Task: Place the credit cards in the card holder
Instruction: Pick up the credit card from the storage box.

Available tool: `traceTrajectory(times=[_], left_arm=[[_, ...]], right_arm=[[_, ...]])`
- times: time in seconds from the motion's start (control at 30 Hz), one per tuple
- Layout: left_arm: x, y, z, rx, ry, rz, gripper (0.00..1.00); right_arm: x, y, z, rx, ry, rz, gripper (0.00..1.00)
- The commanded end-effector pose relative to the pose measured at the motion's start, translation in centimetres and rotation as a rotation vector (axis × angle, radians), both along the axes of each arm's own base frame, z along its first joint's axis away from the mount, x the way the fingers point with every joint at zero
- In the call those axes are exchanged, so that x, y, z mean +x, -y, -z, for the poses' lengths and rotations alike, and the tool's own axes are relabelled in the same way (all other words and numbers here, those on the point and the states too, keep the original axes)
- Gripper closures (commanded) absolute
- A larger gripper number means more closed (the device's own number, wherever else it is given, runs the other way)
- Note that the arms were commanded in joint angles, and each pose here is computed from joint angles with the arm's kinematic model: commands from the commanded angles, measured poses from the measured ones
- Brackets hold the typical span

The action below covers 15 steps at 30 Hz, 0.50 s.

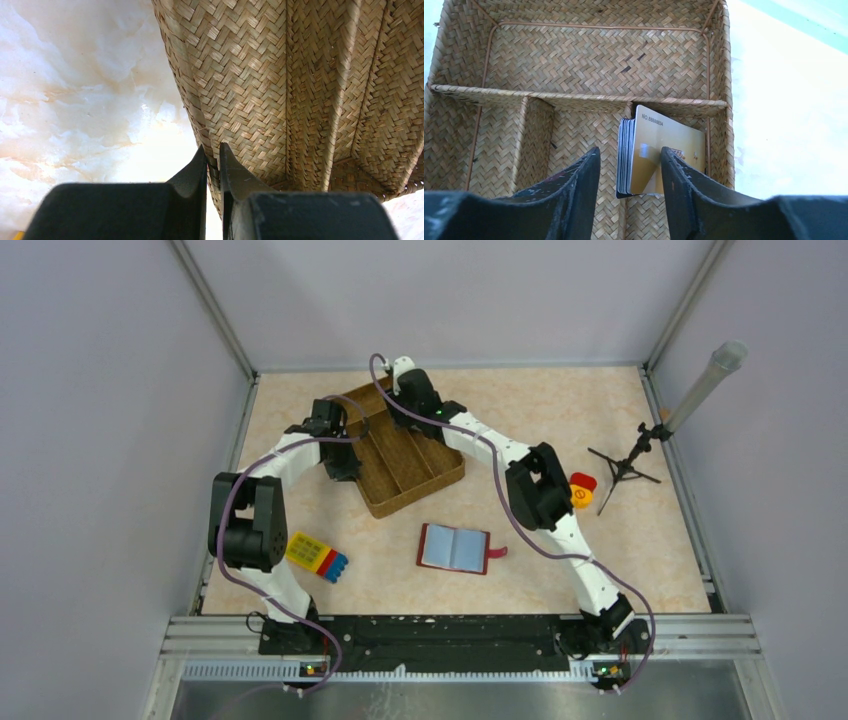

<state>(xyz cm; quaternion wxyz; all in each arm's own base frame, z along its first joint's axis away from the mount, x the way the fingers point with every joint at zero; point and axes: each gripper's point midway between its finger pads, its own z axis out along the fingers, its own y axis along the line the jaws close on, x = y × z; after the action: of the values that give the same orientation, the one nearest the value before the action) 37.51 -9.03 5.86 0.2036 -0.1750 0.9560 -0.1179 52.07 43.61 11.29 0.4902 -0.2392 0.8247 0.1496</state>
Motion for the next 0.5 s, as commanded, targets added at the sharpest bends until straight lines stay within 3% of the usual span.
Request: traceTrajectory(times=[0.0,0.47], left_arm=[[0.0,1.9,0.4,-0.05,-0.013,0.066,1.0],[-0.1,1.9,0.5,-0.045,-0.015,0.067,1.0]], right_arm=[[-0.9,-1.4,-5.9,0.081,0.073,-0.032,0.55],[-0.2,-0.3,-8.9,0.113,0.187,0.028,0.85]])
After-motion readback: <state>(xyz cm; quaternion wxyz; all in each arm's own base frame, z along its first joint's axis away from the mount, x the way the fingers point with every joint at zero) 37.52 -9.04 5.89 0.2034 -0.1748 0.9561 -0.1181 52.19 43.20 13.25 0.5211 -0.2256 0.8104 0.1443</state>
